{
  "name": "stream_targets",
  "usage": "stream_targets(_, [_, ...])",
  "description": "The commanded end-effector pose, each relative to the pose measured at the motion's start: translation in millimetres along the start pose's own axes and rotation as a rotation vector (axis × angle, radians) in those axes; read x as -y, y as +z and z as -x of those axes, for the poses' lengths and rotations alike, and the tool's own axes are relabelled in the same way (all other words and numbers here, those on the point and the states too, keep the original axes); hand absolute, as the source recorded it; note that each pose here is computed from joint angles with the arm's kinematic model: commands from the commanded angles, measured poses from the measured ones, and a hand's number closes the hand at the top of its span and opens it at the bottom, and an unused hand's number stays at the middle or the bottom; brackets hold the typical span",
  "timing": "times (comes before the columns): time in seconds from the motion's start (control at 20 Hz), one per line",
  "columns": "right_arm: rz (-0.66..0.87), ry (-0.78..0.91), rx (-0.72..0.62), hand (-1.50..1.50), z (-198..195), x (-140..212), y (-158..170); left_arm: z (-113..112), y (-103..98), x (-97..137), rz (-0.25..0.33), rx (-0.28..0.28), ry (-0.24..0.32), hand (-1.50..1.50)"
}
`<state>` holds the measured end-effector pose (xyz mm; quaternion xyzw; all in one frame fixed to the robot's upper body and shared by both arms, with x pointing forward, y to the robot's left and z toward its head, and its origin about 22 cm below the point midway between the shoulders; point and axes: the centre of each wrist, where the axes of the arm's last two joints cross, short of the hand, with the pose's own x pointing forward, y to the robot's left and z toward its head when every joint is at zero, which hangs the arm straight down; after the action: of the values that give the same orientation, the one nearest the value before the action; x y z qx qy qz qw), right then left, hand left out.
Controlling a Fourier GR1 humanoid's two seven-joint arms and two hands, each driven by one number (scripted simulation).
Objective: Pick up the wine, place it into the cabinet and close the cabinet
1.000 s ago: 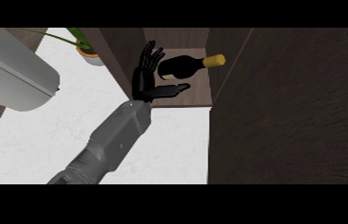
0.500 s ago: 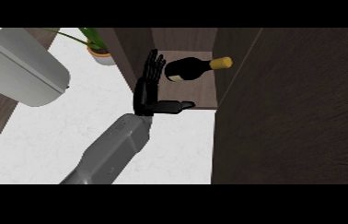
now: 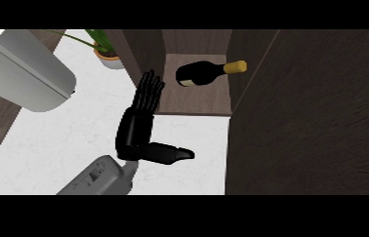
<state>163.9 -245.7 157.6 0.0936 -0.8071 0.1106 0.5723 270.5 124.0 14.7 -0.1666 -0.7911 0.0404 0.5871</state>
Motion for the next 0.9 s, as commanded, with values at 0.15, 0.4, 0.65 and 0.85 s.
stream_targets(0.15, [-0.032,0.000,0.018,-1.50,0,-4,-6,-67,45,5,-0.009,0.010,0.013,-1.50])
stream_targets(0.4, [-0.118,0.077,-0.033,1.50,-13,2,-16,-74,68,11,-0.032,0.041,0.010,-1.50])
stream_targets(0.65, [-0.389,0.164,-0.090,1.50,-14,-11,-6,-92,81,-13,-0.082,0.044,-0.043,-1.50])
stream_targets(0.85, [-0.472,0.103,-0.089,1.50,-5,-18,7,-104,98,-23,-0.137,0.085,-0.072,-1.50])
